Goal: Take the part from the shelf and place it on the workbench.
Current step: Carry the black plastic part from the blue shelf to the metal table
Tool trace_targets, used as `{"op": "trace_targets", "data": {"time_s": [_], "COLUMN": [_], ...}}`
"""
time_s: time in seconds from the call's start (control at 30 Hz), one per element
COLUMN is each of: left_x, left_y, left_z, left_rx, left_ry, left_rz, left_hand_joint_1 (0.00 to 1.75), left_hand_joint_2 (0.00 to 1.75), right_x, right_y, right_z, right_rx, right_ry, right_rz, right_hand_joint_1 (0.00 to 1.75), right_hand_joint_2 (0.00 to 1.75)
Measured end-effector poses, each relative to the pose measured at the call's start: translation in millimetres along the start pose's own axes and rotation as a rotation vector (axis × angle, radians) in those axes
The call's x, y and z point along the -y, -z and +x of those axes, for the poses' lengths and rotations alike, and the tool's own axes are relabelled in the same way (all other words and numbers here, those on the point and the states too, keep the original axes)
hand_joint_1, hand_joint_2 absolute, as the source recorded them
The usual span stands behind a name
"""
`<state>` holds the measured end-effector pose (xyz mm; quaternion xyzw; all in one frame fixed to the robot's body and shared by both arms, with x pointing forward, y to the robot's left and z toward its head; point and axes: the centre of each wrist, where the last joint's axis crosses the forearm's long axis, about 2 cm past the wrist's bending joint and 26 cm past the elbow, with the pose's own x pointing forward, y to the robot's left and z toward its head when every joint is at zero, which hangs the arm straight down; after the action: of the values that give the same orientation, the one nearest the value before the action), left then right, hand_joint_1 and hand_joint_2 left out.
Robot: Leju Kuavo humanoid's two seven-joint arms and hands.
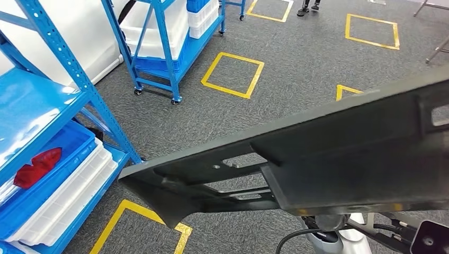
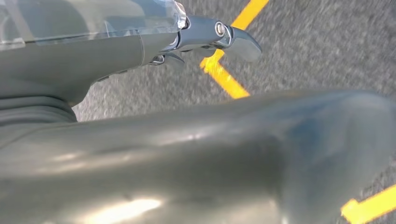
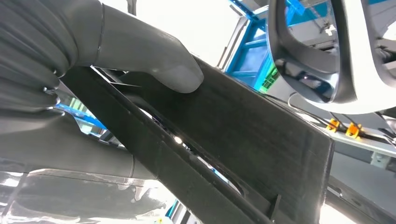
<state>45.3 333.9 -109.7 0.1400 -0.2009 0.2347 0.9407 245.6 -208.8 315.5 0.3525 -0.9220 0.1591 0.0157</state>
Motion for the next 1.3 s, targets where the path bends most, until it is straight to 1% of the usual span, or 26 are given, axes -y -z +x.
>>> {"op": "trace_targets", "data": {"time_s": [0.2, 0.4, 0.57, 0.73, 0.9, 1.03, 1.3], "left_x": [-13, -28, -36, -36, -28, -25, -11], "left_y": [4, 9, 10, 10, 11, 10, 8], "left_z": [7, 16, 16, 18, 23, 20, 18], "left_rx": [0.024, 0.037, 0.039, 0.042, 0.057, 0.062, 0.057], "left_ry": [-0.032, -0.037, -0.034, -0.045, -0.055, -0.048, -0.052], "left_rz": [0.071, 0.091, 0.101, 0.081, 0.021, -0.010, -0.038], "left_hand_joint_1": [0.00, 0.00, 0.00, 0.00, 0.00, 0.00, 0.00], "left_hand_joint_2": [0.00, 0.00, 0.00, 0.00, 0.00, 0.00, 0.00], "right_x": [0, -5, -8, -8, -7, -7, -9], "right_y": [-1, 0, -2, -1, 2, 4, 6], "right_z": [1, 5, 5, 5, 8, 10, 9], "right_rx": [0.017, 0.036, 0.041, 0.045, 0.037, 0.032, 0.025], "right_ry": [-0.004, -0.031, -0.028, -0.036, -0.106, -0.143, -0.126], "right_rz": [-0.031, -0.084, -0.105, -0.115, -0.127, -0.124, -0.081], "right_hand_joint_1": [1.75, 1.75, 1.75, 1.75, 1.75, 1.75, 1.75], "right_hand_joint_2": [1.75, 1.75, 1.75, 1.75, 1.75, 1.75, 1.75]}}
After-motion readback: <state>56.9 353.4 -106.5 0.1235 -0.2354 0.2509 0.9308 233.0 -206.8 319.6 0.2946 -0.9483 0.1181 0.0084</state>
